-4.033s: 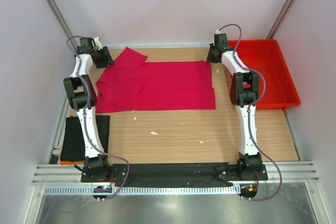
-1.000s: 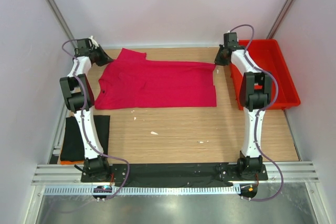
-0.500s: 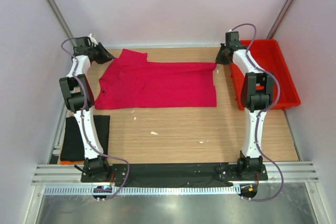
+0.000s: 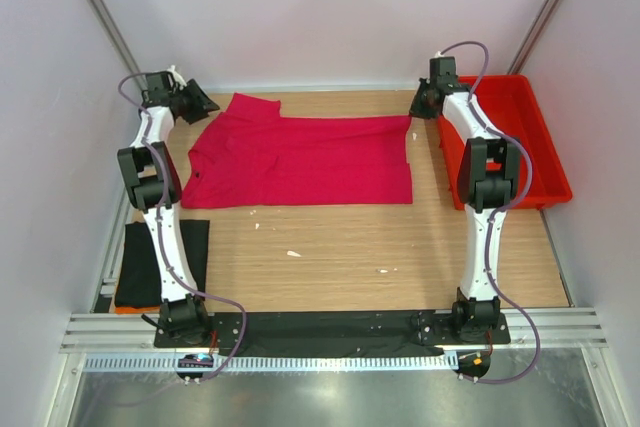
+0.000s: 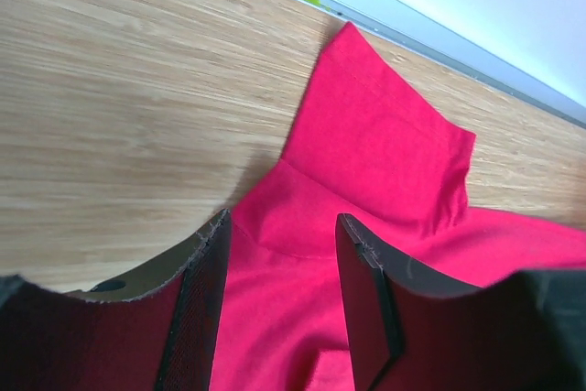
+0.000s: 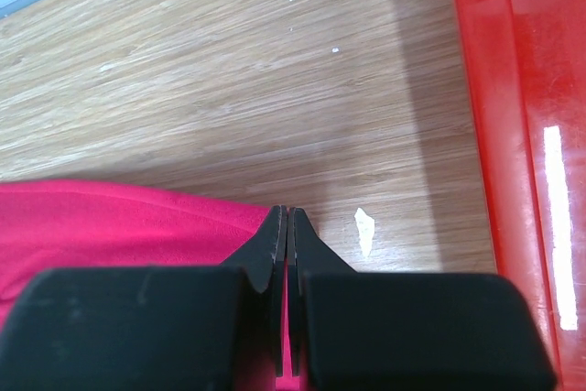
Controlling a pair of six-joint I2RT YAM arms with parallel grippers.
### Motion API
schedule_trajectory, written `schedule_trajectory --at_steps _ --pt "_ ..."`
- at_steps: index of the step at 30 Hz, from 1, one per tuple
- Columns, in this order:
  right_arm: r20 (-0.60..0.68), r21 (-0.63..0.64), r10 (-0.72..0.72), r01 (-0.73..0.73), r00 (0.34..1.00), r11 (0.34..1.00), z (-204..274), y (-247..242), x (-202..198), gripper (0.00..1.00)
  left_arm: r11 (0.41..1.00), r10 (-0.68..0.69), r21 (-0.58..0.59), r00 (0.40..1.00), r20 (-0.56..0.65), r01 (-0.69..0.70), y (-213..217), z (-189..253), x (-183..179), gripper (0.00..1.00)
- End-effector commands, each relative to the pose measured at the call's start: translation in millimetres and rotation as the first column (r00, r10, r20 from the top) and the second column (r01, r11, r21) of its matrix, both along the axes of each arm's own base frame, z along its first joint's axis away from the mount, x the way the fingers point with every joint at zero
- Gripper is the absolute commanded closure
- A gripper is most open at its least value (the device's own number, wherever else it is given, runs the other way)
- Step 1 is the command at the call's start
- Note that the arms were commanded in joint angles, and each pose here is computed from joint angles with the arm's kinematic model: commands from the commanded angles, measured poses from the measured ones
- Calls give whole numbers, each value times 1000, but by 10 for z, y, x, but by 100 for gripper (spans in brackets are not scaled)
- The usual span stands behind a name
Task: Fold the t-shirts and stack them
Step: Fold the tshirt
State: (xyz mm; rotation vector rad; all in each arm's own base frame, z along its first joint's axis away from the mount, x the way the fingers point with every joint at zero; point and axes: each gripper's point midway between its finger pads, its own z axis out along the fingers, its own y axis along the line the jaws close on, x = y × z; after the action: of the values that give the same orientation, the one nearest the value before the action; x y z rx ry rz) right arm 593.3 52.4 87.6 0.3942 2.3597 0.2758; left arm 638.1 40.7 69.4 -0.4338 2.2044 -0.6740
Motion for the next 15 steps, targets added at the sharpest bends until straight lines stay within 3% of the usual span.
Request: schedule_trajectory --at_steps 1,15 --pt "63 18 -3 2 998 1000 193 1 133 99 999 -25 42 997 67 23 32 69 127 49" --pt "63 23 8 -9 998 1000 160 29 161 99 990 -138 14 987 84 137 -297 -223 153 55"
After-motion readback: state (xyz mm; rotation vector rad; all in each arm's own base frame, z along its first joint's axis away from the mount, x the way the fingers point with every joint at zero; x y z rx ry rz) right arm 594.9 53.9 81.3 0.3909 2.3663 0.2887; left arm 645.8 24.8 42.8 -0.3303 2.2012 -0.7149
